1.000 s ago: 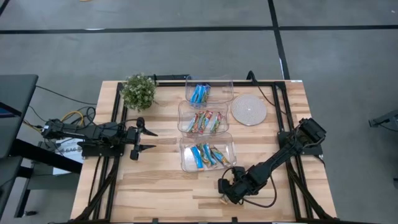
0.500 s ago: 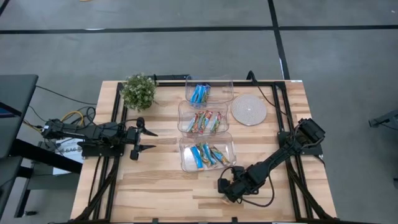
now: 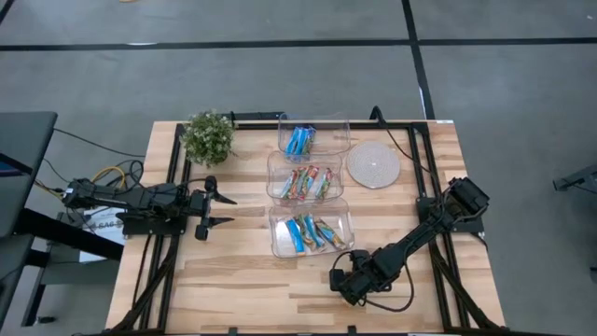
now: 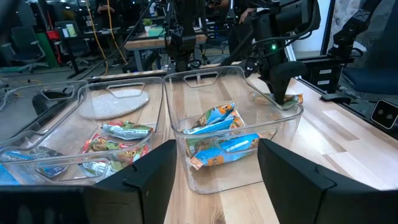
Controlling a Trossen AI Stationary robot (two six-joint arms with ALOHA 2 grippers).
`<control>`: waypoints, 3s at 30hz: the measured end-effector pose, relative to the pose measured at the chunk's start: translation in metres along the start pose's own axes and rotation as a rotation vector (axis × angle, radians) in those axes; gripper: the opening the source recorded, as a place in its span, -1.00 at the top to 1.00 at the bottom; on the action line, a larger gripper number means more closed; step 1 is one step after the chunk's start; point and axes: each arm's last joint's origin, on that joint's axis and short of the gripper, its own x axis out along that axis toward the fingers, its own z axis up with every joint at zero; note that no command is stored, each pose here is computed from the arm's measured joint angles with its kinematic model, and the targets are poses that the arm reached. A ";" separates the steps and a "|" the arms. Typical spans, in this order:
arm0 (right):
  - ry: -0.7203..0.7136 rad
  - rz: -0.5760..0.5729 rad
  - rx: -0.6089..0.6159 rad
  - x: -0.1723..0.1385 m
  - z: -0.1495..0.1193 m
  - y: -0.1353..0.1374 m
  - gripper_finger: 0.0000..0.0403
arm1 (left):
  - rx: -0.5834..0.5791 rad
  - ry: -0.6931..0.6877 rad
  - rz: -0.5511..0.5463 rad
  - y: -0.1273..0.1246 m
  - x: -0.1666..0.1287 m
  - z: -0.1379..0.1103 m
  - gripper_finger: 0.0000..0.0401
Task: Pick and place Granola Bars by type
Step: Put the yellow granola bar into the bottom transparent bin
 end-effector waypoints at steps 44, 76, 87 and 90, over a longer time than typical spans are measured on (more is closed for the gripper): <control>-0.361 0.562 -0.845 -0.157 0.059 0.069 0.91 | 0.000 0.000 0.002 0.000 0.000 0.000 -0.09; -0.320 0.203 -0.905 -0.157 0.146 0.059 0.94 | 0.000 0.000 0.003 0.000 0.000 0.000 -0.09; -0.115 0.092 -0.972 -0.104 0.147 0.070 0.93 | 0.000 0.001 0.004 0.000 0.000 0.000 -0.09; -0.105 0.076 -0.980 -0.097 0.146 0.071 0.93 | 0.000 0.000 0.004 0.000 0.000 0.000 -0.09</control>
